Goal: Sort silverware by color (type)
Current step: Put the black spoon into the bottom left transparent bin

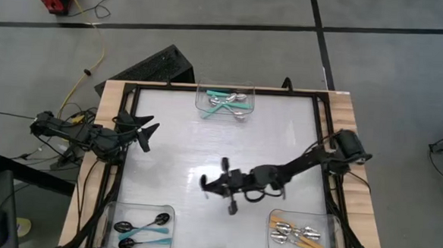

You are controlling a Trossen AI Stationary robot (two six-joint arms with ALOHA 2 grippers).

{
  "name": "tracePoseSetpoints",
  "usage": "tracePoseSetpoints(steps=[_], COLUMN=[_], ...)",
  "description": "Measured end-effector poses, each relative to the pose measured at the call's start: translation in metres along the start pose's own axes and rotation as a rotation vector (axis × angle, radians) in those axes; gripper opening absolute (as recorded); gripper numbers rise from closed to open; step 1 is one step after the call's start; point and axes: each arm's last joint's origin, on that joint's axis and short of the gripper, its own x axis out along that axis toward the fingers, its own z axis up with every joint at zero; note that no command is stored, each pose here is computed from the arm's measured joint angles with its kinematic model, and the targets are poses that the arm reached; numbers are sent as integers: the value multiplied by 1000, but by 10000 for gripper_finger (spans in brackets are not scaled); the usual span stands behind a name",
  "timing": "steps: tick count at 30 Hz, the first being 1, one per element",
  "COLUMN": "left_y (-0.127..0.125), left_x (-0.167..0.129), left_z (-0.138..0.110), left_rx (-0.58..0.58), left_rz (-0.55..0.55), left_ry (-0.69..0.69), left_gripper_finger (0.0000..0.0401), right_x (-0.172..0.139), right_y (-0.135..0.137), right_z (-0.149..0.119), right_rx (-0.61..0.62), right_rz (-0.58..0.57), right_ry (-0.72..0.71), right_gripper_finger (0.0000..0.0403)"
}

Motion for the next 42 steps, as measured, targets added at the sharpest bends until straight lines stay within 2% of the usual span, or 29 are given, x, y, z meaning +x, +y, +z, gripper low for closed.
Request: tracePoseSetpoints(steps=[9,19,27,35,42], left_y=[0,0,0,0,0], left_x=[0,0,0,0,0], left_z=[0,0,0,0,0], left_rx=[0,0,0,1,1], left_rz=[-1,-2,0,1,1], left_ry=[1,1,0,0,0], left_gripper_finger=[190,190,190,190,190], right_x=[60,107,144,156,167], right_y=[1,14,16,17,18], right_z=[-11,4,5,1,-3], right_rx=[-28,-71,-87,-73,-61], right_rz=[131,250,359,405,431], right_ry=[-12,46,29,61,16], right_gripper_finger=[25,25,25,25,25])
